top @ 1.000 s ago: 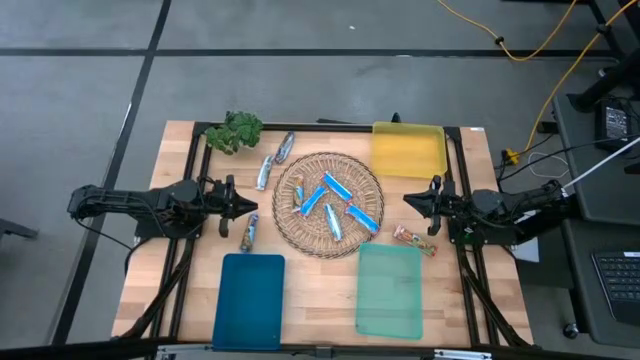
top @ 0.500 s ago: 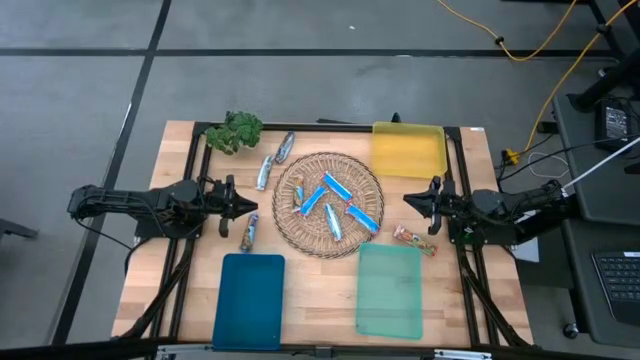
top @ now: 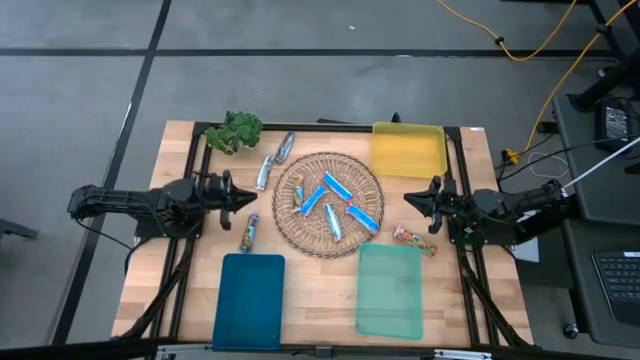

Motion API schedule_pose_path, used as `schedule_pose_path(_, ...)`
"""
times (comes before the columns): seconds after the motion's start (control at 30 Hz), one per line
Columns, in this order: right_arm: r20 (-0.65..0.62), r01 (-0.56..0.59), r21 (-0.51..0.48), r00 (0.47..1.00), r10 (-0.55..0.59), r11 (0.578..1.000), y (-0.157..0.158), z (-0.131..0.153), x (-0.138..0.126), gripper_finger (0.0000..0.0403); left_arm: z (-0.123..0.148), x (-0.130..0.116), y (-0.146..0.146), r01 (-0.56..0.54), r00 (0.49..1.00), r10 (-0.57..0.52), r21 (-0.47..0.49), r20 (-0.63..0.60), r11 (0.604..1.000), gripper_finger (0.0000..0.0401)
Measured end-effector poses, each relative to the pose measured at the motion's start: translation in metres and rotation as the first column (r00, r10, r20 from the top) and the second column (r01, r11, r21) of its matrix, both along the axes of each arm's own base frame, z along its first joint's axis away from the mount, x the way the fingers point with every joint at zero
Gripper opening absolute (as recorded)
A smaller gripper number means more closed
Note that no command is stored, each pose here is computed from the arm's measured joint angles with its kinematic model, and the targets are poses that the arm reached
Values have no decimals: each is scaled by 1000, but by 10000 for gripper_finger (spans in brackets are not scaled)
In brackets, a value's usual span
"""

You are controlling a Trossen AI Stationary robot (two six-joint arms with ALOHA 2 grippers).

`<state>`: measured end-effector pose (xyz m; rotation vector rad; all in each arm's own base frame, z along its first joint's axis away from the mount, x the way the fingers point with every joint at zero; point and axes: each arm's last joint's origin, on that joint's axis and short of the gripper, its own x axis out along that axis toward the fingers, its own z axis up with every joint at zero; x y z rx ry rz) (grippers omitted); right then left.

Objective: Pick and place Granola Bars by type
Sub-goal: Put the yellow granola bar into the yellow bin

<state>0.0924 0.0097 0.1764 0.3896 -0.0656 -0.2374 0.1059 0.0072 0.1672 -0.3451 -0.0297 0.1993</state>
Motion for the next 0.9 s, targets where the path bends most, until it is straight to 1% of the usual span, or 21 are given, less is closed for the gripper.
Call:
schedule_pose_path(0.13,34,59,9,998,-59,998,-2,3,-1,35,6,-1,3,-106,989,118,-126,90,986,33)
schedule_pose_path(0.27,92,64,-20,994,-62,998,-2,10,-1,35,9,-3,7,-220,958,253,-219,135,951,33)
schedule_pose_path(0.37,137,73,-50,988,-66,996,-3,21,-4,35,10,-4,9,-275,932,327,-283,156,919,33)
schedule_pose_path(0.43,157,84,-88,985,-69,993,-3,31,-6,35,12,-5,10,-305,917,360,-278,170,911,33)
schedule_pose_path(0.53,166,107,-145,983,-82,984,-4,43,-10,35,16,-5,11,-320,906,373,-253,201,913,33)
schedule_pose_path(0.63,180,160,-134,974,-134,978,-6,55,-12,35,21,-7,12,-317,893,375,-242,248,917,33)
schedule_pose_path(0.8,159,189,-198,974,-159,962,-7,71,-11,35,34,-10,12,-308,869,359,-195,341,931,33)
schedule_pose_path(0.9,140,199,-215,975,-171,956,-6,81,-8,35,51,-14,12,-304,850,340,-152,403,941,33)
